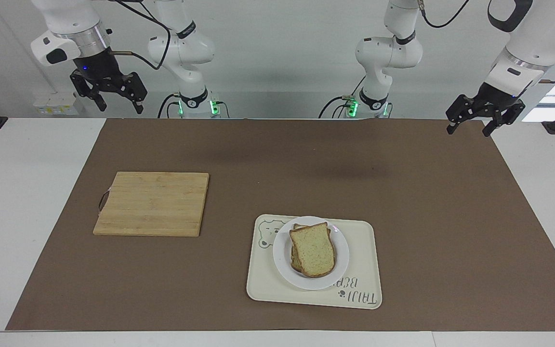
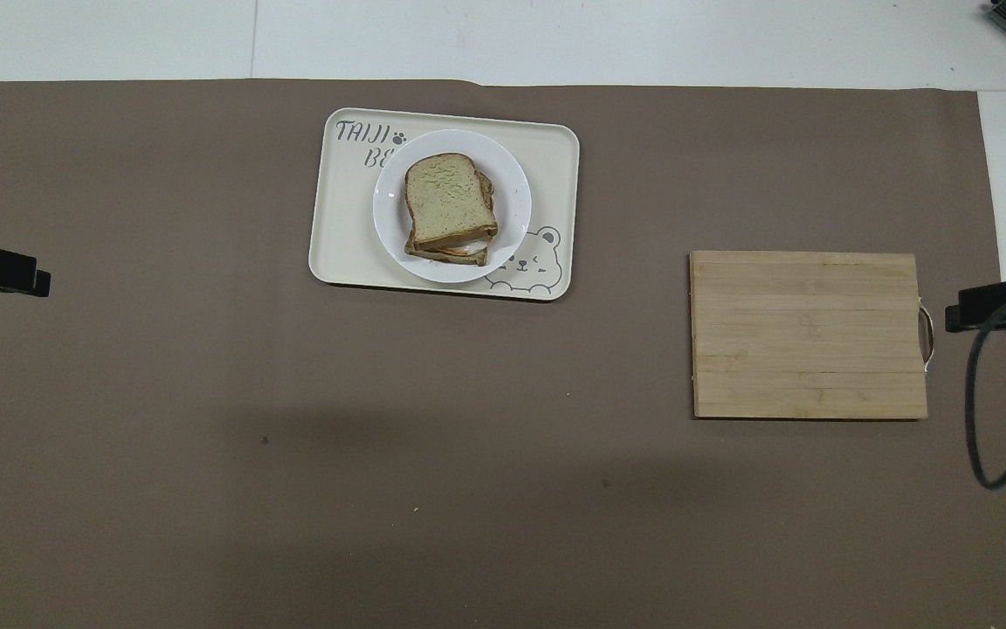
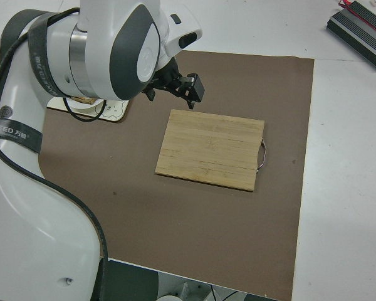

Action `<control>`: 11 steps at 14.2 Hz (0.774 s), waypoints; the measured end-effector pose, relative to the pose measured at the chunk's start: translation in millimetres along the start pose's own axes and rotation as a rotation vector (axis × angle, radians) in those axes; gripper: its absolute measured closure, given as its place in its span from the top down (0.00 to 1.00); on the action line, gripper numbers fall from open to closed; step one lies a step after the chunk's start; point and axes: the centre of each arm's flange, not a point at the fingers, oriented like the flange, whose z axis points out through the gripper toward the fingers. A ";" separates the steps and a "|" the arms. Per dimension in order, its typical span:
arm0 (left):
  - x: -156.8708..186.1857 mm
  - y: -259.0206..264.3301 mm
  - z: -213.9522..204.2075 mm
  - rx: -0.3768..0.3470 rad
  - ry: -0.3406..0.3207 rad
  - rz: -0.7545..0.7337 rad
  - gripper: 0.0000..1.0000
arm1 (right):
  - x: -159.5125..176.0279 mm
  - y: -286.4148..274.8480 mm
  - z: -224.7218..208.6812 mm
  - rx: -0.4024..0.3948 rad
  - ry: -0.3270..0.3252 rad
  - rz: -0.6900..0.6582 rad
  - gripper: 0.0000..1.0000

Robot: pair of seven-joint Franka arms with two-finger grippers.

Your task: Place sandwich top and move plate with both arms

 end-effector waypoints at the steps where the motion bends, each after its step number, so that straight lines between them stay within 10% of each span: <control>1: -3.2 -3.4 -1.9 0.000 -0.014 -0.006 1.00 | 0.0 0.0 0.0 0.000 0.000 0.000 1.00; 11: -22.7 -4.0 -24.9 0.006 -0.019 -0.013 1.00 | -12.3 1.3 1.1 -0.005 -0.070 0.000 1.00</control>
